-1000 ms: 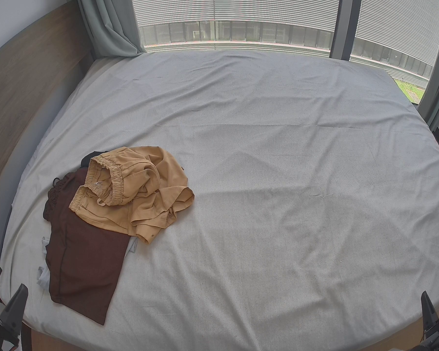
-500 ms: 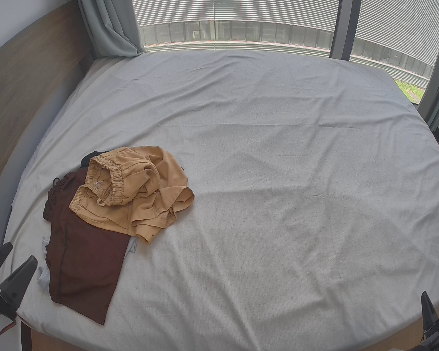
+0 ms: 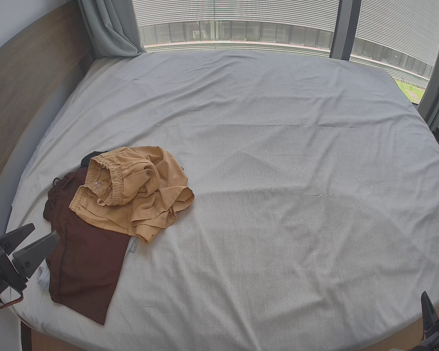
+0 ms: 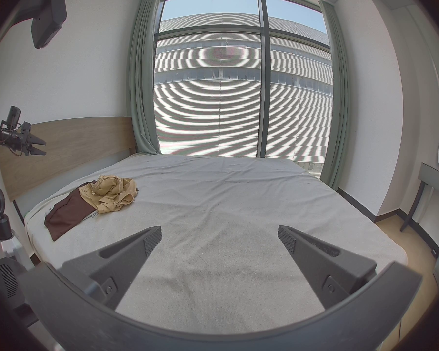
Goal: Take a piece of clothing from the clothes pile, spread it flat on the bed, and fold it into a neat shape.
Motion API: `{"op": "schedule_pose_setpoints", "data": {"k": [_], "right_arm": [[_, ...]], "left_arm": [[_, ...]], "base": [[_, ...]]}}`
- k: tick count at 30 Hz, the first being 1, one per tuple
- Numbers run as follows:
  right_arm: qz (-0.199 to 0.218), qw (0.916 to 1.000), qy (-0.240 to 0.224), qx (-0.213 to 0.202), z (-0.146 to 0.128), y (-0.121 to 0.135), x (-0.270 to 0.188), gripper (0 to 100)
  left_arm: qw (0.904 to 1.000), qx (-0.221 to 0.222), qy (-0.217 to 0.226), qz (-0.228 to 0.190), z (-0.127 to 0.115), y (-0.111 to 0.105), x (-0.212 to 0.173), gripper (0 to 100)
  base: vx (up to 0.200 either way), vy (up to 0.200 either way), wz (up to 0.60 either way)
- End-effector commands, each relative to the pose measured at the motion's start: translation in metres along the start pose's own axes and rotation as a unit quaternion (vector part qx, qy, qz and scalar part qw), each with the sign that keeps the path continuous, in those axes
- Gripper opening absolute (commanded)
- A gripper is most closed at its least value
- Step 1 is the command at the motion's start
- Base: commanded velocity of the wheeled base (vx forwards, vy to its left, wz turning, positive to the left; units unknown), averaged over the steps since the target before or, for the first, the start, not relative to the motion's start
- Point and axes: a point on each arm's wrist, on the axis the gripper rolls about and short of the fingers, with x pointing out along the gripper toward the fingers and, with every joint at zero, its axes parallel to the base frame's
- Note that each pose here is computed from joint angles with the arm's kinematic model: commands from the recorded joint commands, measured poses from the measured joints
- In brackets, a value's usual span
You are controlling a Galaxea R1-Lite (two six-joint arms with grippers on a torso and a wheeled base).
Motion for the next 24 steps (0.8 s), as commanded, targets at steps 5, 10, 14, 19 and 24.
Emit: {"op": "schedule_pose_setpoints", "data": {"k": [5, 10, 14, 19, 24], "right_arm": [[0.001, 1.0000, 0.001, 0.000, -0.005, 0.000, 0.000, 100], [0.001, 1.0000, 0.001, 0.000, -0.005, 0.000, 0.000, 100], [0.001, 1.0000, 0.001, 0.000, -0.005, 0.000, 0.000, 100], [0.001, 1.0000, 0.001, 0.000, -0.005, 0.000, 0.000, 100], [0.001, 1.0000, 0.001, 0.000, -0.005, 0.000, 0.000, 100]], "left_arm": [[0.9993, -0.013, 0.035, -0.006, 0.011, 0.008, 0.024, 100], [0.9991, -0.019, 0.038, -0.004, 0.017, 0.015, 0.035, 100], [0.9989, -0.025, 0.040, -0.002, 0.019, 0.024, 0.045, 100], [0.9981, -0.035, 0.050, -0.012, 0.019, 0.035, 0.058, 100], [0.9976, -0.040, 0.054, -0.017, 0.019, 0.043, 0.068, 100]], "base": [[0.000, 0.000, 0.00], [0.000, 0.000, 0.00], [0.000, 0.000, 0.00], [0.000, 0.000, 0.00], [0.000, 0.000, 0.00]]}}
